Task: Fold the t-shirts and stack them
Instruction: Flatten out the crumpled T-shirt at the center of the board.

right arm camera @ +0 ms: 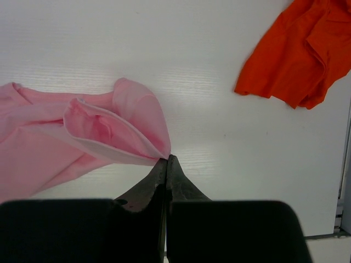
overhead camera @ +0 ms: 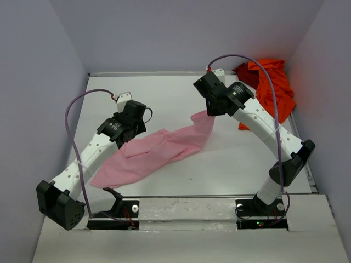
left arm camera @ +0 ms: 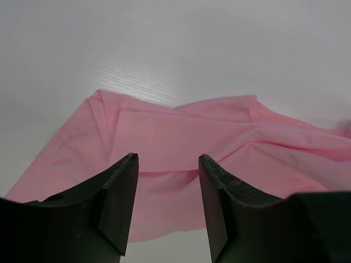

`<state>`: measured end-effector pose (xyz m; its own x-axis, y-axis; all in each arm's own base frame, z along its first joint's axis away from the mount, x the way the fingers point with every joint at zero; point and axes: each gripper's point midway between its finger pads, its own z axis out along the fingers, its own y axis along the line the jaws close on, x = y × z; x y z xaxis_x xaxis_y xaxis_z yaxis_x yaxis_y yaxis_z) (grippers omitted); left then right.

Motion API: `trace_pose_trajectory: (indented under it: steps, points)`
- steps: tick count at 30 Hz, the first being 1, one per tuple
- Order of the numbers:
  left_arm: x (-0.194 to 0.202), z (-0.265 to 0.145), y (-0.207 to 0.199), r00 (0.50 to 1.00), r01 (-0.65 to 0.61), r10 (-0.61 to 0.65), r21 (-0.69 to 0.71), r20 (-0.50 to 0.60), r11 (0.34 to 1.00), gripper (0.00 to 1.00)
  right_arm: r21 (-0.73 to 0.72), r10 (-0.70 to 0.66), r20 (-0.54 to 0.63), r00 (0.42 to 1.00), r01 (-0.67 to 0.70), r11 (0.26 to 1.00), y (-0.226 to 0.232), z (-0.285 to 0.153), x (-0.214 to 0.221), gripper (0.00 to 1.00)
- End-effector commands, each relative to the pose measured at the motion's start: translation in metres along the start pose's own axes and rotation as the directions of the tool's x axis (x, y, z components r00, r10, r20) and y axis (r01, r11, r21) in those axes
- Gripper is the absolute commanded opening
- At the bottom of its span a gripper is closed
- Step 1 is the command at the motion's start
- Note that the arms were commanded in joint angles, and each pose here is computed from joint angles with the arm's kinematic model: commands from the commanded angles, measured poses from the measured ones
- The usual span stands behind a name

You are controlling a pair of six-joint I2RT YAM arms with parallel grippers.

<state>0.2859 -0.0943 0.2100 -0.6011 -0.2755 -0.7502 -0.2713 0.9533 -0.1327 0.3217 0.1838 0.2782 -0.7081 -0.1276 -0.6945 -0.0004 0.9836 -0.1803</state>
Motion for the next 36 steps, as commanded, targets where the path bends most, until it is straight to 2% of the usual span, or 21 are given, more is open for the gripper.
trace_pose_trajectory:
  steps: [1, 10, 19, 32, 36]
  points:
    - [0.012, 0.021, 0.005, 1.0, 0.002, -0.001, -0.05, 0.011, 0.999, 0.57, -0.033, 0.026, 0.048, 0.998, -0.025, 0.999, -0.001, -0.015, -0.015, 0.0]
    - [0.074, 0.065, 0.037, 0.993, -0.091, 0.074, -0.197, -0.088, 0.976, 0.57, -0.052, 0.021, 0.029, 0.999, -0.019, 0.998, -0.002, -0.017, -0.005, 0.0]
    - [0.103, 0.096, 0.054, 0.975, -0.164, 0.113, -0.278, -0.189, 0.947, 0.57, -0.06, 0.011, 0.022, 1.0, -0.01, 0.998, -0.004, -0.017, 0.003, 0.0]
    - [0.081, 0.125, 0.058, 0.98, -0.169, 0.124, -0.312, -0.159, 0.935, 0.56, -0.058, 0.0, 0.0, 1.0, 0.0, 0.998, -0.008, -0.017, 0.014, 0.0]
    - [0.085, 0.131, 0.059, 0.977, -0.178, 0.129, -0.31, -0.171, 0.934, 0.57, -0.059, -0.003, -0.005, 1.0, 0.003, 0.998, -0.007, -0.015, 0.014, 0.0]
